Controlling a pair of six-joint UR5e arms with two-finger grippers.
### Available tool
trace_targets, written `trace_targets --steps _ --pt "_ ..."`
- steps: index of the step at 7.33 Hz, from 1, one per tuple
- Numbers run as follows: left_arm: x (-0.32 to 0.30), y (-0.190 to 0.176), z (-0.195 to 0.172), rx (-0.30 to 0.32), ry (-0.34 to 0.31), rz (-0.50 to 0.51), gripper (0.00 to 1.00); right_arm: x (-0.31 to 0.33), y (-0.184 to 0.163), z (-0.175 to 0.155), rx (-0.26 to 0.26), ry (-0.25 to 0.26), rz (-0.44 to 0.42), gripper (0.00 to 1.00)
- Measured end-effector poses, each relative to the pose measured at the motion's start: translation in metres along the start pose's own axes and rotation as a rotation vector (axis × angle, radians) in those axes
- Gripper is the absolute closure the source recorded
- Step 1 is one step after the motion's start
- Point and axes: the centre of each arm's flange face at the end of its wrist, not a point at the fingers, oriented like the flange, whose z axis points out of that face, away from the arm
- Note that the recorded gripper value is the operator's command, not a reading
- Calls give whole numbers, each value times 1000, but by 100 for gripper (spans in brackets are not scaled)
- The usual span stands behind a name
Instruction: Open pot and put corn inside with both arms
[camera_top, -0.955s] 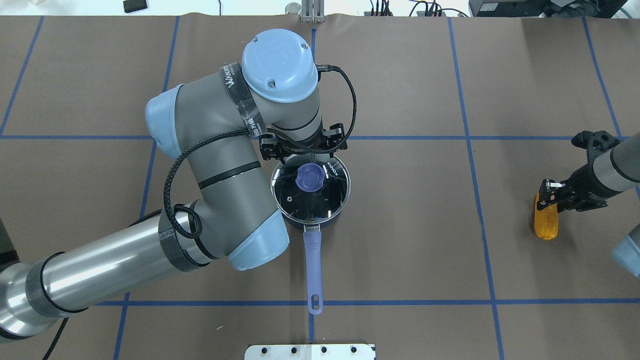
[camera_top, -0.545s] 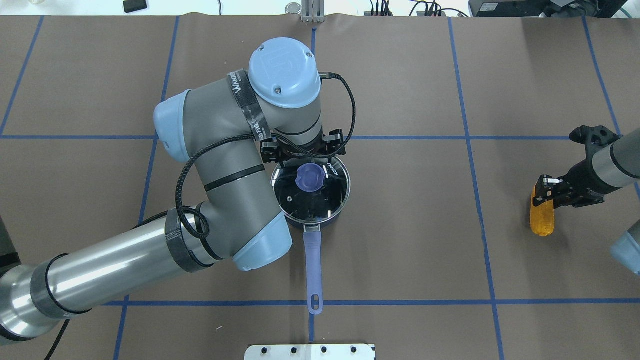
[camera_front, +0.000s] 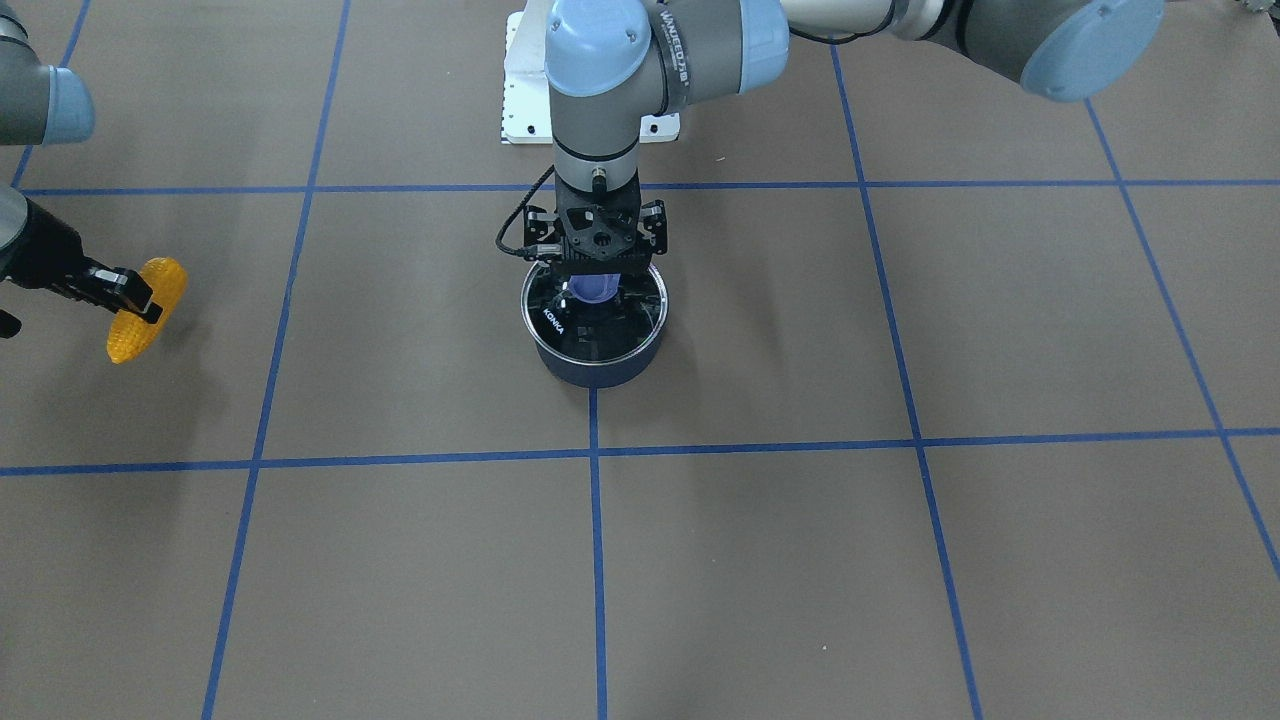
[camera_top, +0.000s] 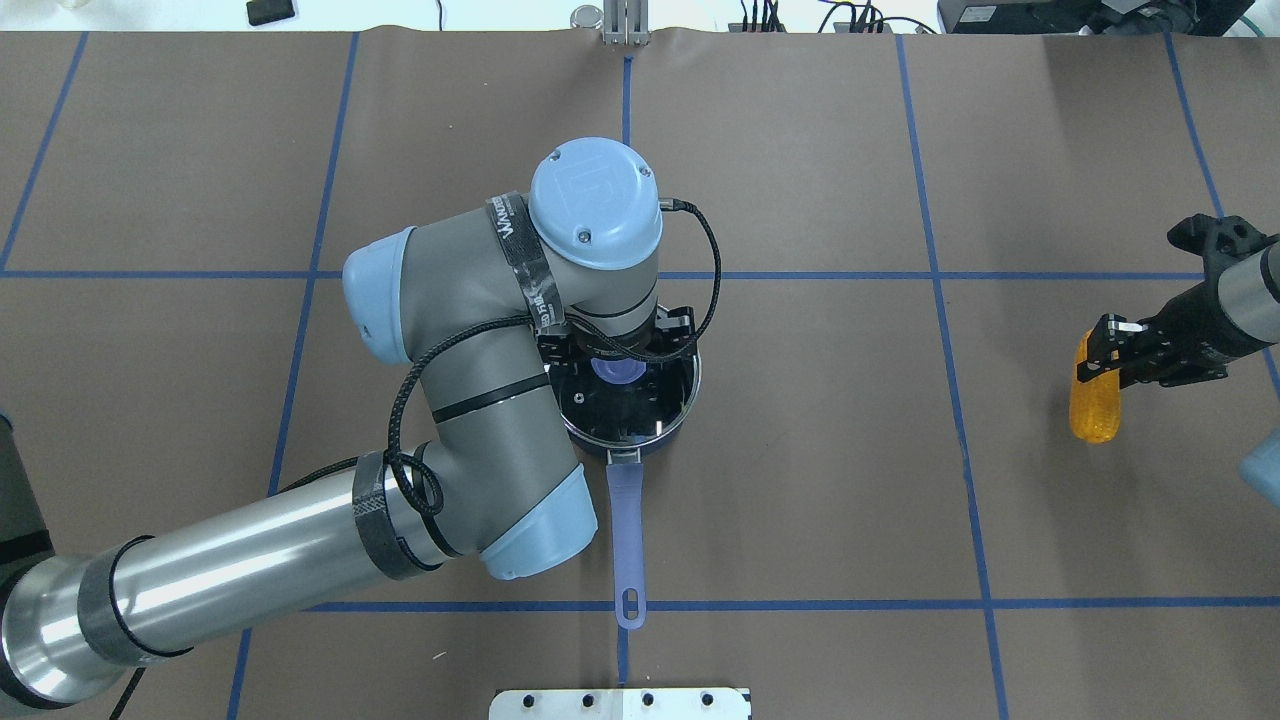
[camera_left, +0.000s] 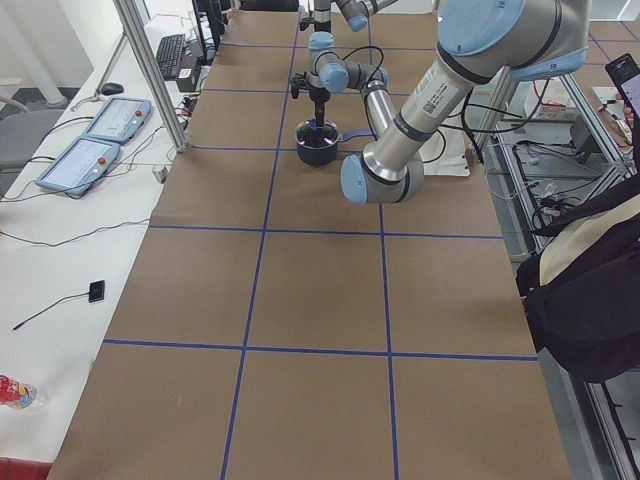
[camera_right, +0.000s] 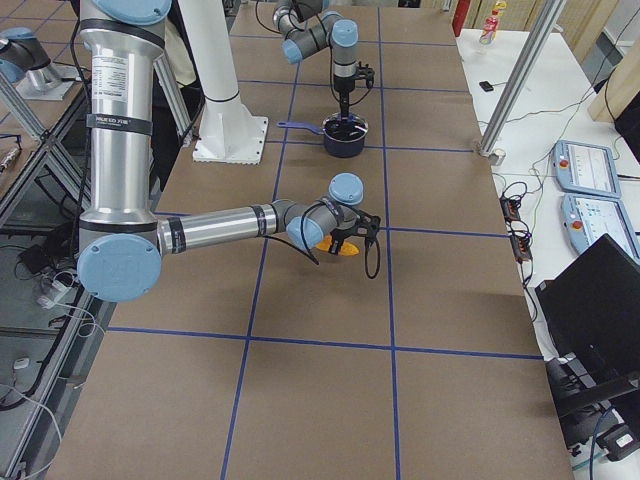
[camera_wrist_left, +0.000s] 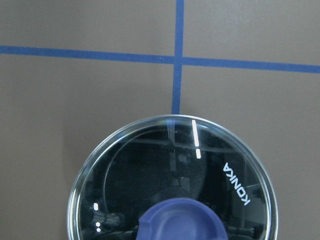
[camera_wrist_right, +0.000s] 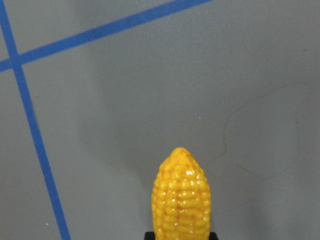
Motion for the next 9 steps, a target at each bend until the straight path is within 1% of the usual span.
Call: trace_targets --steps 1,2,5,6,7,8,9 --pt "0 1 2 -3 -2 7 5 1 -1 -2 2 -3 2 79" --pt "0 1 4 -4 -4 18 11 1 -2 -3 3 -5 3 79" --pt "1 0 6 -5 -7 30 33 2 -4 -8 8 -11 10 79" --pt "1 0 6 -5 -8 30 43 3 -4 -8 8 -11 11 79" --pt "1 0 6 -5 -8 30 45 4 -3 -8 8 -10 12 79" --pt "1 0 6 -5 -8 30 51 5 -3 -8 9 -9 13 78" --pt "1 0 5 -5 -7 30 51 4 -3 -9 10 -10 12 78"
